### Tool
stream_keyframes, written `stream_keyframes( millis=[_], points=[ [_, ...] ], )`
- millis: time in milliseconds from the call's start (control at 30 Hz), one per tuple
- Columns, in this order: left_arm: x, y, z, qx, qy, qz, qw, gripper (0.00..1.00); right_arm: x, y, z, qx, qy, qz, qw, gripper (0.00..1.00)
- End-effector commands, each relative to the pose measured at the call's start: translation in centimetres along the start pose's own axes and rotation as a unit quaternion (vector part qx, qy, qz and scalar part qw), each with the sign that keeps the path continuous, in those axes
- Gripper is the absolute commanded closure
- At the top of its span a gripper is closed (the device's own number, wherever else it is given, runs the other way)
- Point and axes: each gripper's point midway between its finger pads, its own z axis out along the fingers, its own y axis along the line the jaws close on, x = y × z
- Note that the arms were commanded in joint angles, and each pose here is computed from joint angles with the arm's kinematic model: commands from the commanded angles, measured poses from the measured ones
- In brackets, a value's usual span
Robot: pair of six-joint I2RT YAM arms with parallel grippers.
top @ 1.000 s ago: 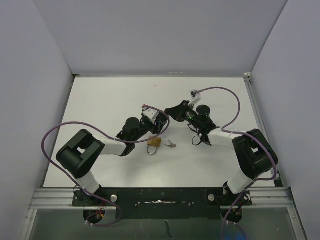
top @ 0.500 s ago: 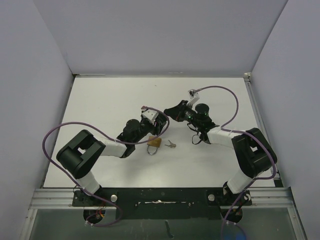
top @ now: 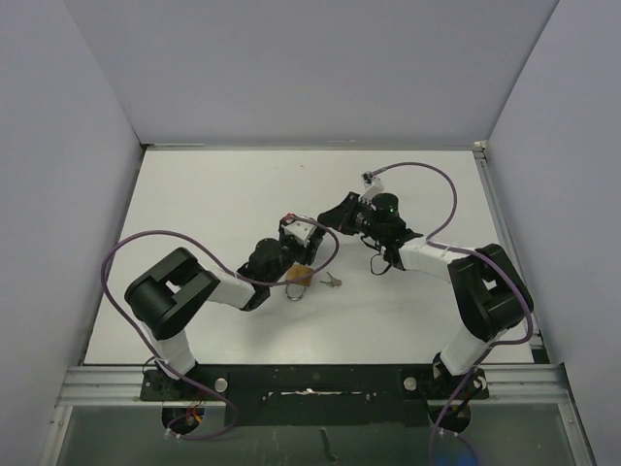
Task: Unlock with the key
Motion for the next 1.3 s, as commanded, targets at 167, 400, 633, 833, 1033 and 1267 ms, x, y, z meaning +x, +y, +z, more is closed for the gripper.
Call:
stream_keyframes(
  millis=[167, 400, 633, 833, 1033, 1267],
  points=[
    [-18.8, 4.6, 0.5, -0.130, -0.297, -0.034, 0.946, 1.00, 10.8, 0.4, -2.4, 0.048, 0.215, 0.103, 0.970, 1.00],
    [-18.8, 3.6, 1.1, -0.149, -0.290, -0.010, 0.945, 1.00, 11.2, 0.1, -2.2, 0.075, 0.223, 0.125, 0.964, 1.00],
    [-18.3, 3.6, 1.4, -0.166, -0.281, -0.004, 0.945, 1.00, 11.4, -0.1, -2.0, 0.092, 0.229, 0.142, 0.958, 1.00],
    [-18.4, 3.5, 1.5, -0.168, -0.281, -0.004, 0.945, 1.00, 11.4, -0.1, -1.8, 0.093, 0.230, 0.147, 0.958, 1.00],
    [-18.4, 3.5, 1.5, -0.169, -0.281, -0.004, 0.945, 1.00, 11.4, 0.1, -1.7, 0.088, 0.230, 0.146, 0.958, 1.00],
    [-18.4, 3.7, 1.3, -0.172, -0.281, -0.003, 0.944, 1.00, 11.2, 0.1, -1.7, 0.085, 0.229, 0.145, 0.959, 1.00]
  ],
)
